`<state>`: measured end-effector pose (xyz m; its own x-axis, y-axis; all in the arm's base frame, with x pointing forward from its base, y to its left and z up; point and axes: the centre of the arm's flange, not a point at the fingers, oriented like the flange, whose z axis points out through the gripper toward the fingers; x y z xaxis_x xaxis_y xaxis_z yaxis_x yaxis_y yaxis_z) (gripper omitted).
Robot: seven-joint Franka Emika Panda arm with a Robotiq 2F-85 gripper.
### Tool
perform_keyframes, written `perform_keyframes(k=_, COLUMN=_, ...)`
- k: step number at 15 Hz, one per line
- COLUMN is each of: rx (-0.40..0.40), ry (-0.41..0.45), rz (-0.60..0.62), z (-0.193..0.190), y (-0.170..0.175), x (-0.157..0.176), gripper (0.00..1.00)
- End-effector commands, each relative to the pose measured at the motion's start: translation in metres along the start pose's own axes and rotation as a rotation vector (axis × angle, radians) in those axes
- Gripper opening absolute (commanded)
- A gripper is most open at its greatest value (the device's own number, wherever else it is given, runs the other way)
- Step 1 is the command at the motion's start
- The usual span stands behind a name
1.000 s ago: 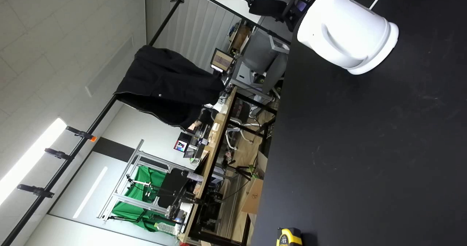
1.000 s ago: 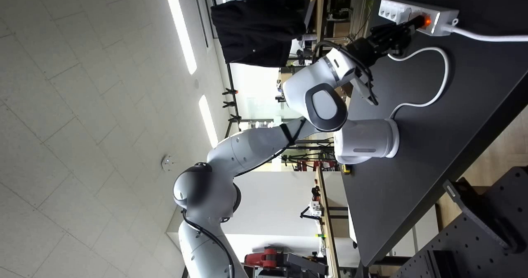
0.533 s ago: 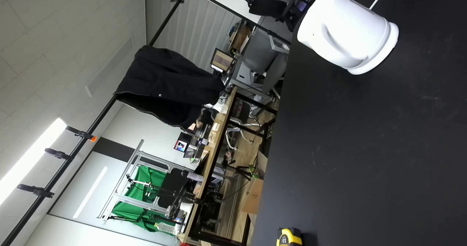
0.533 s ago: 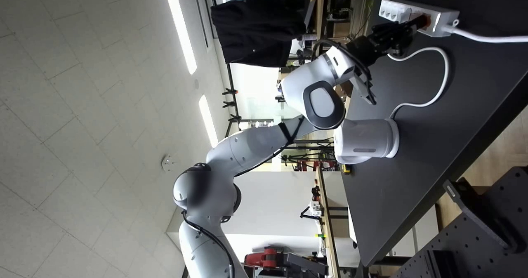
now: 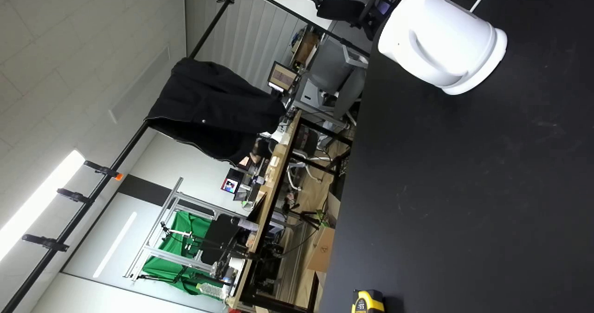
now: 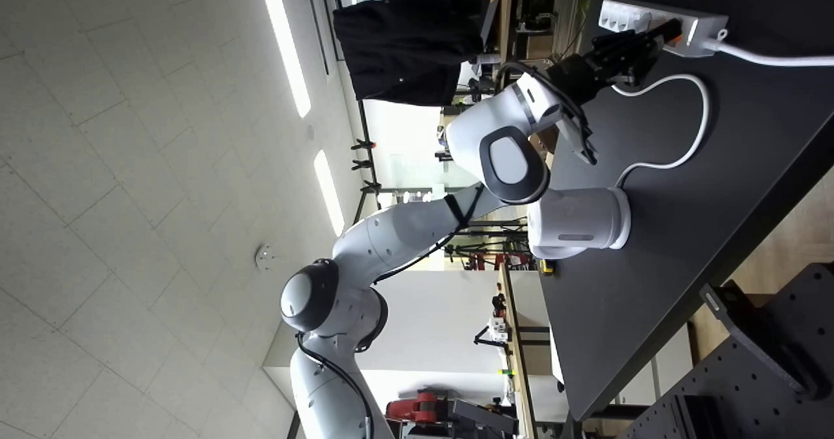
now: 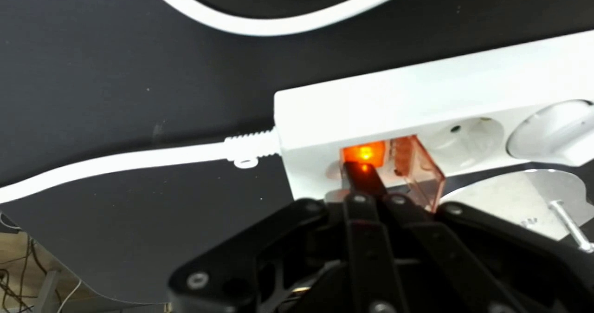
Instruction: Switch off the extension cable
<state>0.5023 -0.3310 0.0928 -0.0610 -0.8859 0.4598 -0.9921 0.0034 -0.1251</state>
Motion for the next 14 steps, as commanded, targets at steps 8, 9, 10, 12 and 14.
perform_keyframes(k=8, rx=-0.08, ry=-0.038, rz=0.023, z=-0.011, y=-0.005, x=0.005, gripper=0.0)
perform_keyframes(k=9, rx=-0.094, ry=-0.056, rz=0.035, z=-0.009, y=-0.005, x=0.01, gripper=0.0)
perform_keyframes(k=10, rx=-0.12, ry=-0.087, rz=0.043, z=-0.006, y=-0.005, x=0.014, gripper=0.0)
perform_keyframes(k=12, rx=-0.16, ry=-0.148, rz=0.058, z=-0.001, y=-0.003, x=0.021, gripper=0.0)
perform_keyframes(k=14, rx=-0.177, ry=-0.198, rz=0.089, z=0.001, y=-0.001, x=0.029, gripper=0.0)
